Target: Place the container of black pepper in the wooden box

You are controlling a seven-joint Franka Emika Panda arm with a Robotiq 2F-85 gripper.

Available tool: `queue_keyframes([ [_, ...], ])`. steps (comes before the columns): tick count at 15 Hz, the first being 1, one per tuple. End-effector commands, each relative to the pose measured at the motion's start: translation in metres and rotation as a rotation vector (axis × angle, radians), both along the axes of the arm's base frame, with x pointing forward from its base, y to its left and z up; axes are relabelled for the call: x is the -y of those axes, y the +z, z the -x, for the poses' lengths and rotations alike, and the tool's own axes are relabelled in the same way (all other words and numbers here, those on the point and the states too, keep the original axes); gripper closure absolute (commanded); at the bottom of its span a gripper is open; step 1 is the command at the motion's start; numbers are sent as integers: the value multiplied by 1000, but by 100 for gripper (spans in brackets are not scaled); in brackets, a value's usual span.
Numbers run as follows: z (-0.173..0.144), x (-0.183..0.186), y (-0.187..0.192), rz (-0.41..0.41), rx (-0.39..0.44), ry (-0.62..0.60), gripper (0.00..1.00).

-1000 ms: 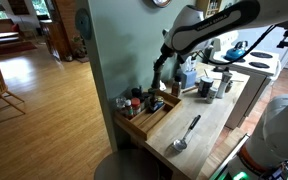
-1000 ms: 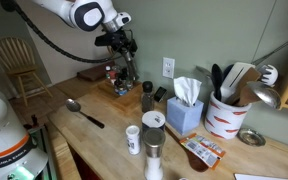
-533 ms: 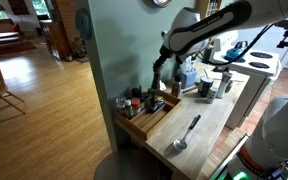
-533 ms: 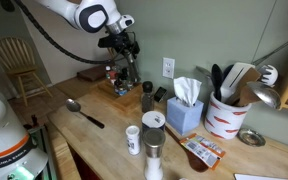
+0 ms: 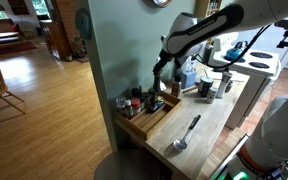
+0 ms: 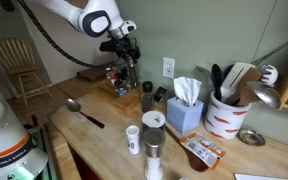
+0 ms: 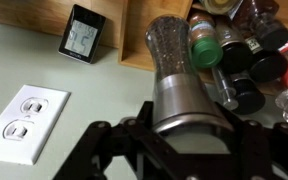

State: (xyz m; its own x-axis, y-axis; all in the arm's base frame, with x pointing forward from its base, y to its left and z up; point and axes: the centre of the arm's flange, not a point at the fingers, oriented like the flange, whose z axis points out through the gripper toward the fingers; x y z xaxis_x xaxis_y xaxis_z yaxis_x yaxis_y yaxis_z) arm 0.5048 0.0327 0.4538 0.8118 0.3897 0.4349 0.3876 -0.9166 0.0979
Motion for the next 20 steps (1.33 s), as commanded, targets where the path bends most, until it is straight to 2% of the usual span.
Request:
queue_keyframes([
  [1,-5,-3,-5,-21,-12,-18,66],
  [12,-11,2,-28,-20,-54,-97,66],
  [20,-39,8,-29,-25,-49,-158,66],
])
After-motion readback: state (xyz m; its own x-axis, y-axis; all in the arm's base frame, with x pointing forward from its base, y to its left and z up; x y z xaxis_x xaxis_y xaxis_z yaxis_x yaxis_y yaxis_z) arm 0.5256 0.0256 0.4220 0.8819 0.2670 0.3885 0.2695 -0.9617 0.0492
